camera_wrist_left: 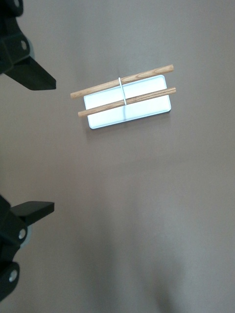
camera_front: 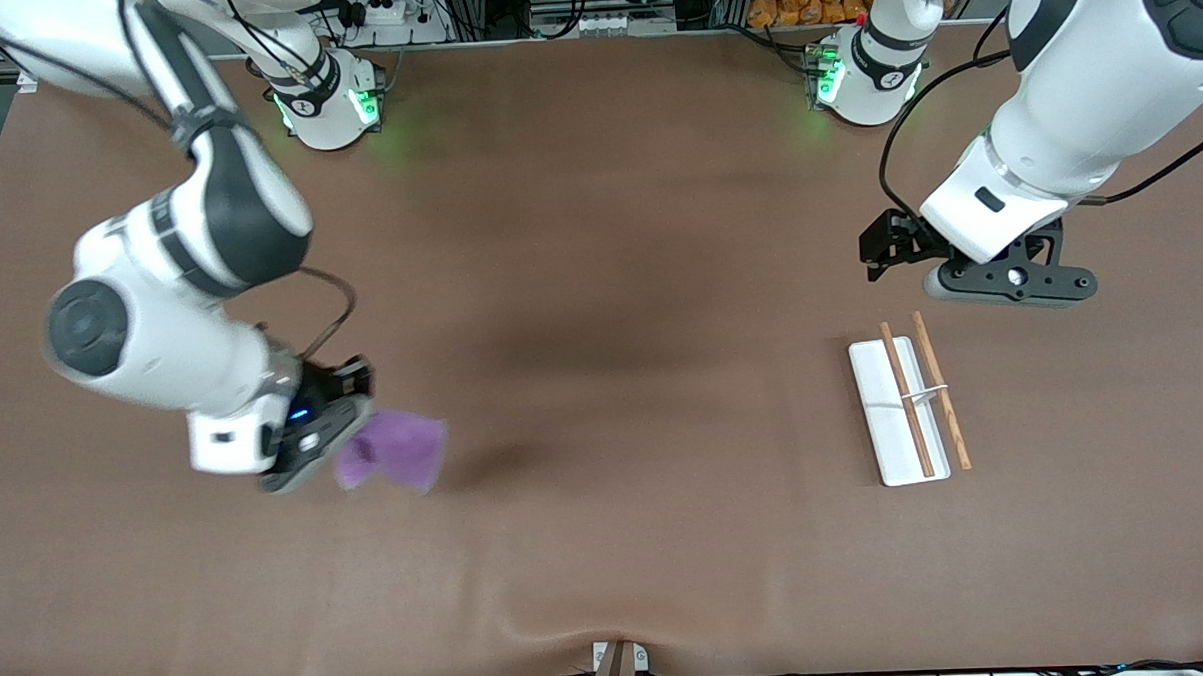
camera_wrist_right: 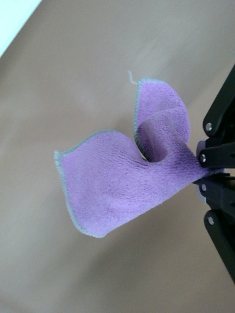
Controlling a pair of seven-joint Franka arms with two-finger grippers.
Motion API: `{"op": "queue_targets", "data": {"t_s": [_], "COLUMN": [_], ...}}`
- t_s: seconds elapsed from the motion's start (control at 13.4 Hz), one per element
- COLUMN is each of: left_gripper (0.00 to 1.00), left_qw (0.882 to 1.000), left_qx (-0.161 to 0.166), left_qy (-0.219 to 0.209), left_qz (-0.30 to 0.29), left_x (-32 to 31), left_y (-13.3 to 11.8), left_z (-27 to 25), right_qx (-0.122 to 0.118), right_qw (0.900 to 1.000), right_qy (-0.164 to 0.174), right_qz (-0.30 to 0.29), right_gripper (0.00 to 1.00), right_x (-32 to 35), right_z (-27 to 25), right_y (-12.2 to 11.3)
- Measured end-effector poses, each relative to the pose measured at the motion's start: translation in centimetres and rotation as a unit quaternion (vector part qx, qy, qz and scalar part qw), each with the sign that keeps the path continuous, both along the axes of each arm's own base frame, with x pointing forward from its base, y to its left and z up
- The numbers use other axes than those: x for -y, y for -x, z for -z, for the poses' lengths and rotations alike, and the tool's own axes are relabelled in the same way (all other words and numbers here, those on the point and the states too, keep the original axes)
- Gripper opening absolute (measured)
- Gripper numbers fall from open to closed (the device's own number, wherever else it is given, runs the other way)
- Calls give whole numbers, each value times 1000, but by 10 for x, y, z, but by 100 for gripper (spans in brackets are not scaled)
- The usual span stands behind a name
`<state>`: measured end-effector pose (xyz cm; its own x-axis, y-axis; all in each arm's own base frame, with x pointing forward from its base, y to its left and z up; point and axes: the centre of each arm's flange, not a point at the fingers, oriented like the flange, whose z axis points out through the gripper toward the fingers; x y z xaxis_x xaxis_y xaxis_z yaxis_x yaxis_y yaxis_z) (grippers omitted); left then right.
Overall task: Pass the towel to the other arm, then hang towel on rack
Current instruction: 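Lift the towel with the right gripper while the left gripper approaches, then grasp the towel edge with the left gripper beside the right gripper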
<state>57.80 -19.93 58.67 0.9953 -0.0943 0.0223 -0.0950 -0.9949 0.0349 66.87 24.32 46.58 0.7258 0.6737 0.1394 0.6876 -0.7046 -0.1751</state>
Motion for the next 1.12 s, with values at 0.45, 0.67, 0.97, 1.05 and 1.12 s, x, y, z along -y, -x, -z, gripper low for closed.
{"op": "queue_targets", "data": {"t_s": [0.45, 0.67, 0.97, 1.05, 1.12], "left_gripper": [100, 100, 100, 100, 100], "left_qw": [997, 997, 993, 992, 990], "left_qx": [3, -11, -35, -40, -46], "left_qy": [21, 20, 42, 53, 65], "left_qz": [-72, -78, -101, -107, -113], "left_x": [22, 25, 22, 20, 18], "left_y": [-17, -28, -36, -37, -38], "left_z": [30, 57, 76, 75, 76], "right_qx": [31, 41, 45, 47, 46], "right_qw": [993, 987, 984, 984, 984], "right_qy": [-85, -108, -122, -126, -128], "right_qz": [-78, -108, -119, -118, -117], "right_gripper": [5, 5, 5, 5, 5], "right_x": [-134, -188, -219, -223, -224], "right_z": [-21, -21, 2, 8, 12], "right_y": [52, 81, 91, 90, 89]}}
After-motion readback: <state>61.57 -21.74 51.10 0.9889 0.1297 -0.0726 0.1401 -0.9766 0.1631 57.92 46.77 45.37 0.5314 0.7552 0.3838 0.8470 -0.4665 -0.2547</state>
